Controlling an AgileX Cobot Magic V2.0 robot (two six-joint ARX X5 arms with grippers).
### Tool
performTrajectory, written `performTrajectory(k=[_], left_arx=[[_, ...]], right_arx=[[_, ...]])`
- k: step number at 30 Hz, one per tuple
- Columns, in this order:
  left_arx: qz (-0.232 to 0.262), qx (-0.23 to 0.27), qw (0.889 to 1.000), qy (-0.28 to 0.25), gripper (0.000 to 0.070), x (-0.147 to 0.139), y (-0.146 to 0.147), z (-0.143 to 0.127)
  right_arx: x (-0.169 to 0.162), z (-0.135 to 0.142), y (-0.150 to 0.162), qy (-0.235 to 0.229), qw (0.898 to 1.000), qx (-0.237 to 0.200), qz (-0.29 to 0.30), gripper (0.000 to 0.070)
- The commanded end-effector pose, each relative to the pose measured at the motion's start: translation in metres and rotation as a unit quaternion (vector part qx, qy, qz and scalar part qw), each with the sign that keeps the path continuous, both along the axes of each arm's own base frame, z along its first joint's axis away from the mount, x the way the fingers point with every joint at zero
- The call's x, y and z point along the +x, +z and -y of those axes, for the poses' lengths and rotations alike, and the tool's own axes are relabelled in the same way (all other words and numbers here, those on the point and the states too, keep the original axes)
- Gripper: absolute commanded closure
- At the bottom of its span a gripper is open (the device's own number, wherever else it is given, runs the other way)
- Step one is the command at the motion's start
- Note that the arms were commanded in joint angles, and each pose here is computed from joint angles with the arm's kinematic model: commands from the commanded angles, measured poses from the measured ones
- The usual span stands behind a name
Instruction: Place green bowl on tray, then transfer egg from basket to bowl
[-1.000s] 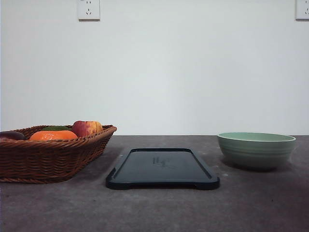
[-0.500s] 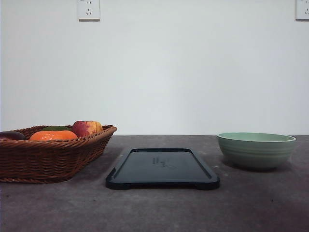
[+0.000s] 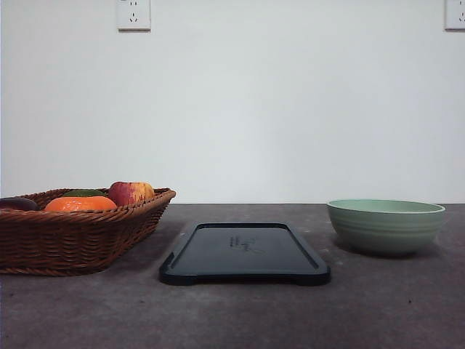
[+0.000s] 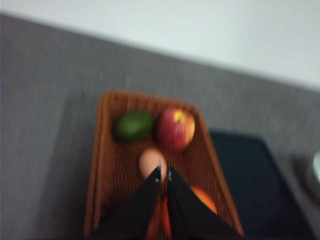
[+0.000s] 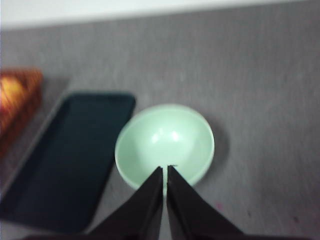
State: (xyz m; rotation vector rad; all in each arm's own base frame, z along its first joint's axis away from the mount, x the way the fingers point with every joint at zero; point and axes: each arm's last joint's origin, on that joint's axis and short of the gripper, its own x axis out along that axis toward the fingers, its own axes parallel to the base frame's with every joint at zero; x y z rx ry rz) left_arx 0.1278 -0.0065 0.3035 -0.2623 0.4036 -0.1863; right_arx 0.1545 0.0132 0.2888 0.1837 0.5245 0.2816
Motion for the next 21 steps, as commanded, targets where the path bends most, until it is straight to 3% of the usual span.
performTrajectory(k=[1,8,17,19,21], left_arx=[[-0.007,0.042,0.999,-0.030,0.0691,0.004,0.012,0.001],[-0.096,0.100,0.988,-0.076,0.0689,0.024,0.025,0.001],[-0.106,0.103,0.986,-0.079,0.0668,0.030,0.023,0.001],[-0.106,0.103,0.986,-0.079,0.0578,0.030,0.023,0.001],[-0.106,0.103,0.986,-0.079,0.0364,0.030,0.023,0.001]], right_arx=[[0.004,0.000,0.007,0.018,0.999,-0.029,-0.008,0.0697],[0.013,-0.001,0.012,0.032,0.997,-0.048,-0.053,0.0697],[0.012,-0.001,0.012,0.036,0.997,-0.054,-0.050,0.0678],[0.012,-0.001,0.012,0.035,0.997,-0.055,-0.050,0.0573],[0.012,-0.001,0.012,0.035,0.997,-0.054,-0.050,0.0436]])
